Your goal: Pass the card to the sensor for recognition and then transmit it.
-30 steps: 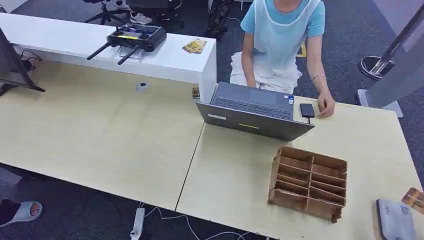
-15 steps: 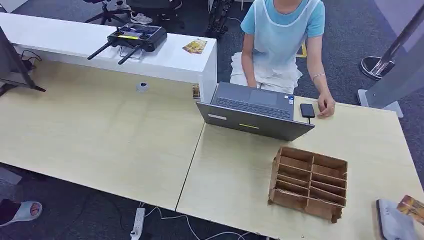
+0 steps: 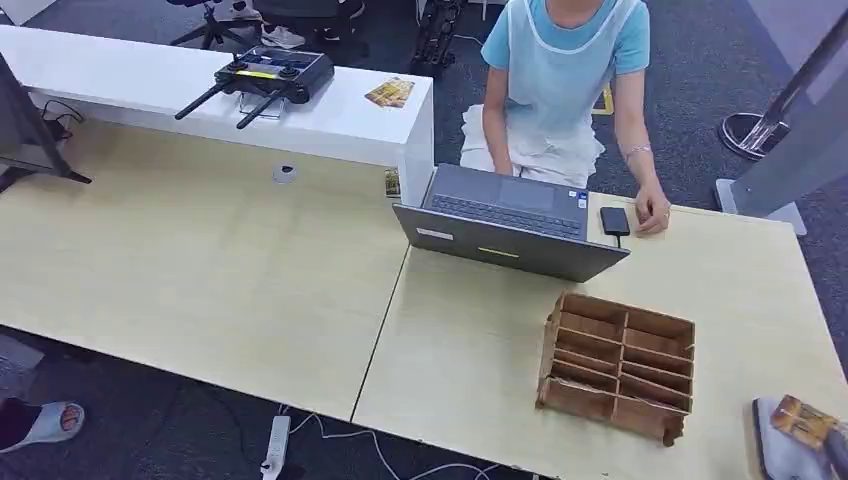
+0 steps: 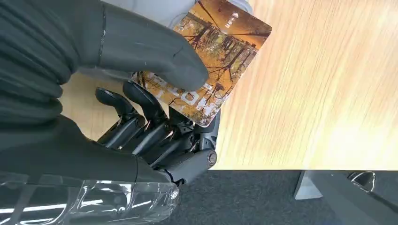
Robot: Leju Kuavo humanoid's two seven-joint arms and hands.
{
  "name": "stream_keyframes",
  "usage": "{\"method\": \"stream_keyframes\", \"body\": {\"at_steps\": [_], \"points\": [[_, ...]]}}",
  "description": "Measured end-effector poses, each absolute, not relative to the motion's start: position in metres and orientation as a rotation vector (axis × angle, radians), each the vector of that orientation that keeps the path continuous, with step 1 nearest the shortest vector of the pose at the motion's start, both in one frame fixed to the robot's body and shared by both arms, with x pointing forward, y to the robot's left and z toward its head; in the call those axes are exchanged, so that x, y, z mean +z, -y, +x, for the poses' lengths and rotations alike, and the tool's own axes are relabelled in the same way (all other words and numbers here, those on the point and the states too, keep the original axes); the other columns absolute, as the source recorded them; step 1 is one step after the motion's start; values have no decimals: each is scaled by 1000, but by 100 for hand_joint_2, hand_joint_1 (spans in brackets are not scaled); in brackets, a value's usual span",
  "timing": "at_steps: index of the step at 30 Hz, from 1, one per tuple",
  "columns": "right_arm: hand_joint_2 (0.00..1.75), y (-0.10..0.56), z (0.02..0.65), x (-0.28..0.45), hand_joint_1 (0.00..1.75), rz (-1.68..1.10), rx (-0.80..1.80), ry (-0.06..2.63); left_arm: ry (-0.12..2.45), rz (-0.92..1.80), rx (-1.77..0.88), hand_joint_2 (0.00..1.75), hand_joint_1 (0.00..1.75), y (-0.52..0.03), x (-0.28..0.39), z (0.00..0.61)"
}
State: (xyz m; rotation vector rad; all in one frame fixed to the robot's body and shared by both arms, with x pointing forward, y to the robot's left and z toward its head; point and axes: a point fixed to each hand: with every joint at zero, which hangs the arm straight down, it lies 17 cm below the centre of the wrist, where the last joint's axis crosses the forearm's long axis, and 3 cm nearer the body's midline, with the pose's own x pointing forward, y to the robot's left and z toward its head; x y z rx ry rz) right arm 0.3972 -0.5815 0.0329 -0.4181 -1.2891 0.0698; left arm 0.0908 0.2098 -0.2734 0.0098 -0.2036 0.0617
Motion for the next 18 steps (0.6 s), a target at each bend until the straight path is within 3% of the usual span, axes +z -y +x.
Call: {"method": "stream_keyframes", "body": {"at_steps": [18], "points": [[175, 603, 392, 22, 175, -556, 118, 1194, 204, 12, 62, 0, 0, -211, -273, 91]]}}
